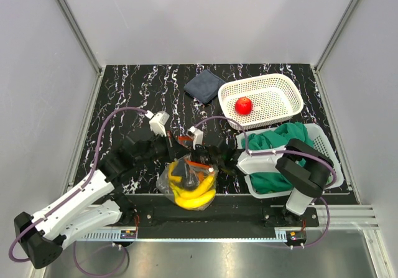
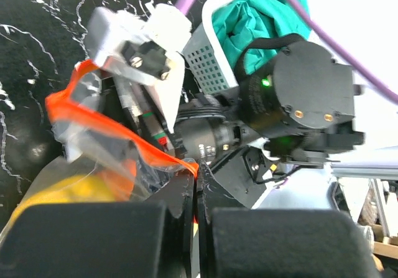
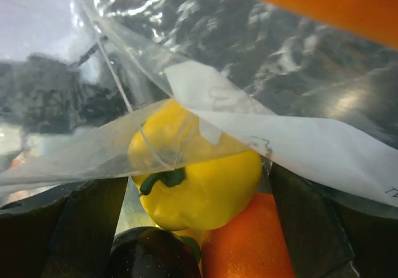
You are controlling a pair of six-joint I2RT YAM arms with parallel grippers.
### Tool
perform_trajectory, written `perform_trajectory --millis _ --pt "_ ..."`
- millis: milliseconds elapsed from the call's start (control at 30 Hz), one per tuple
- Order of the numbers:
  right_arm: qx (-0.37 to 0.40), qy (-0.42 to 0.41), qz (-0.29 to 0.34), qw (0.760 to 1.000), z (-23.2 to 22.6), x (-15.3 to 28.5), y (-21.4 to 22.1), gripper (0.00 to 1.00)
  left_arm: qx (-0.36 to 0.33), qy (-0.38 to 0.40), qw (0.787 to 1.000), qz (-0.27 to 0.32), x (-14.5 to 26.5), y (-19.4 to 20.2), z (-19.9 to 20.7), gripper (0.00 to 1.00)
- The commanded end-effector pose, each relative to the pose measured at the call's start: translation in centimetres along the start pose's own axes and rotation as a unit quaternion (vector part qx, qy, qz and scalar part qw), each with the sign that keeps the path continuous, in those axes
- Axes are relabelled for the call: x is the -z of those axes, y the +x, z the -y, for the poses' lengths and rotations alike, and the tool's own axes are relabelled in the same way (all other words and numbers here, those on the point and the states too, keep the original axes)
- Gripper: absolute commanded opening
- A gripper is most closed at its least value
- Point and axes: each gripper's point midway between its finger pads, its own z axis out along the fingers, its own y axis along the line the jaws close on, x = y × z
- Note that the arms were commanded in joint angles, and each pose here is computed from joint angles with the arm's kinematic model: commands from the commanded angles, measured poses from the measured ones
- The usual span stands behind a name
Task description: Open the zip-top bag and remove the fake food
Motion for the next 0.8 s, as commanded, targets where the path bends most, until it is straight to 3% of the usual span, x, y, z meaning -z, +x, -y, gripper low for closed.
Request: perform_trajectory --millis 0,200,333,433,567,667,700,767 --pt "0.061 0.070 0.070 0.993 -1.1 1.1 -4.9 1.00 -0.031 -0.044 0.997 0.057 0.4 -2.8 -1.4 0.00" --pt "0.051 0.176 0.090 0.979 1.2 1.2 -9.7 1.00 -0.056 -0.041 0.997 0.024 0.6 -2.8 -0.5 0.00" --pt "0.053 0.189 0.113 0.974 0.4 1.7 -11.9 1.00 -0.059 -0.026 0.998 0.005 0.5 -2.4 0.2 0.00" --pt "0.098 0.200 0.122 0.967 0.5 2.3 -13.1 0.98 -0.063 -0.012 0.998 -0.004 0.6 -2.0 0.6 0.00" --pt "0.114 0.214 0.139 0.960 0.7 4.1 -13.8 0.91 -0.075 -0.013 0.997 -0.008 1.4 -1.4 0.3 0.00" --pt "0.109 0.213 0.127 0.963 1.5 5.1 -12.9 0.78 -0.080 -0.035 0.996 -0.002 2.1 -1.1 -0.8 0.00" --pt "0.102 0.204 0.131 0.965 1.0 5.6 -12.9 0.68 -0.083 -0.045 0.995 0.005 2.3 -1.3 -1.2 0.00" --pt "0.090 0.181 0.115 0.973 0.6 5.9 -11.7 0.61 -0.083 -0.059 0.995 0.014 2.9 -1.3 -1.8 0.00"
